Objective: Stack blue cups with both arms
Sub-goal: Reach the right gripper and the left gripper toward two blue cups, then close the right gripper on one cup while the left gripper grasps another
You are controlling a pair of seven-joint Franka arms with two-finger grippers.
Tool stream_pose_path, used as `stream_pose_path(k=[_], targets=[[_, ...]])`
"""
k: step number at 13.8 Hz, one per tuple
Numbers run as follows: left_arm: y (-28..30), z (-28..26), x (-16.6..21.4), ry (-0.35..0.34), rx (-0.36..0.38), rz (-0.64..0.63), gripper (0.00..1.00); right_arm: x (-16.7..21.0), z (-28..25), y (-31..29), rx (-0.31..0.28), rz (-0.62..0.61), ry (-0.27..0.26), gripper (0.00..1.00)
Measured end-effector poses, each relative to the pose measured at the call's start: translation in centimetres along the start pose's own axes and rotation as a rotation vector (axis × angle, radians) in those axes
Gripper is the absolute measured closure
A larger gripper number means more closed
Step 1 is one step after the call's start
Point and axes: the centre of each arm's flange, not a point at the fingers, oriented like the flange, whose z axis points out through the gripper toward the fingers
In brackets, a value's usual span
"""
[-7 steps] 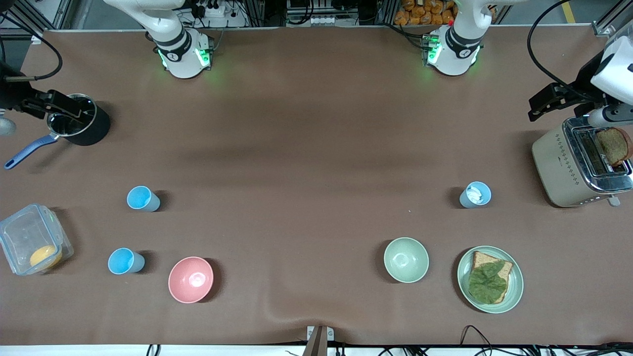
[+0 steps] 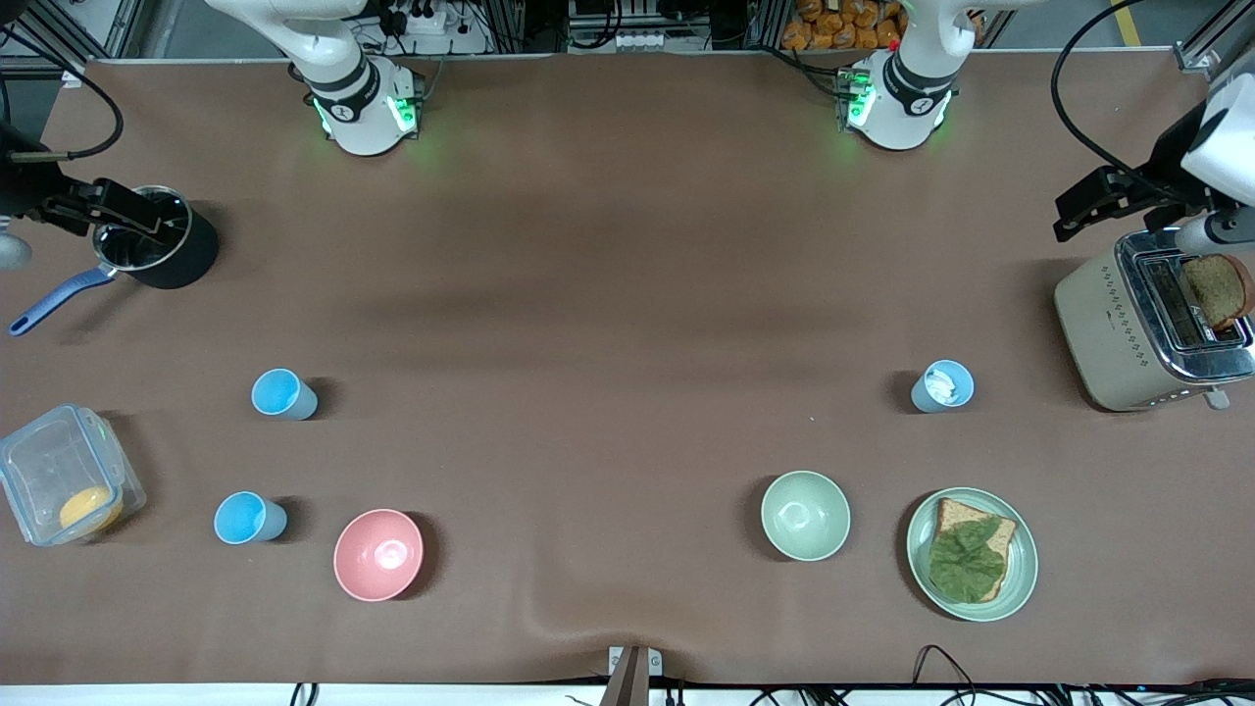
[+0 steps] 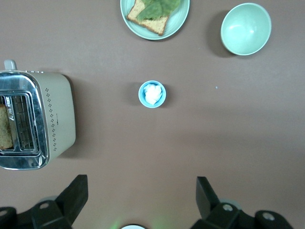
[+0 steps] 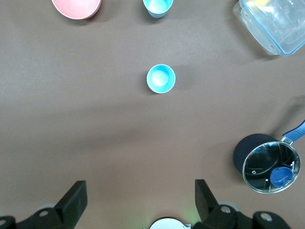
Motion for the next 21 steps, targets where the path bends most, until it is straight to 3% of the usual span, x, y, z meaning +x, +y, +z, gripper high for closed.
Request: stream_pose_path(k=[4, 9, 15, 19, 21], targets=[[-0.3, 7.3, 3.7, 0.022, -0.007, -0.014, 0.00, 2.7, 4.2, 1.1, 0.002, -0.041, -0.029, 0.00], [-0.8, 21.1, 5.7, 0.050, -0.016, -0.027, 0.00, 10.0, 15.8, 7.3, 0.025, -0.086, -0.078, 0.00], [-3.2, 36.7, 7.9, -0.034, -0.017, -0.039, 0.04, 12.8, 27.7, 8.3, 0.027, -0.091, -0.063, 0.00], [-4.2, 39.4, 8.1, -0.052, -0.018, -0.056, 0.12, 13.4, 33.5, 8.7, 0.034, -0.086, -0.120, 0.00], [-4.1, 39.5, 8.1, -0.053, -0.019, -0.054, 0.33, 13.4, 35.1, 8.8, 0.037, -0.084, -0.140, 0.00]])
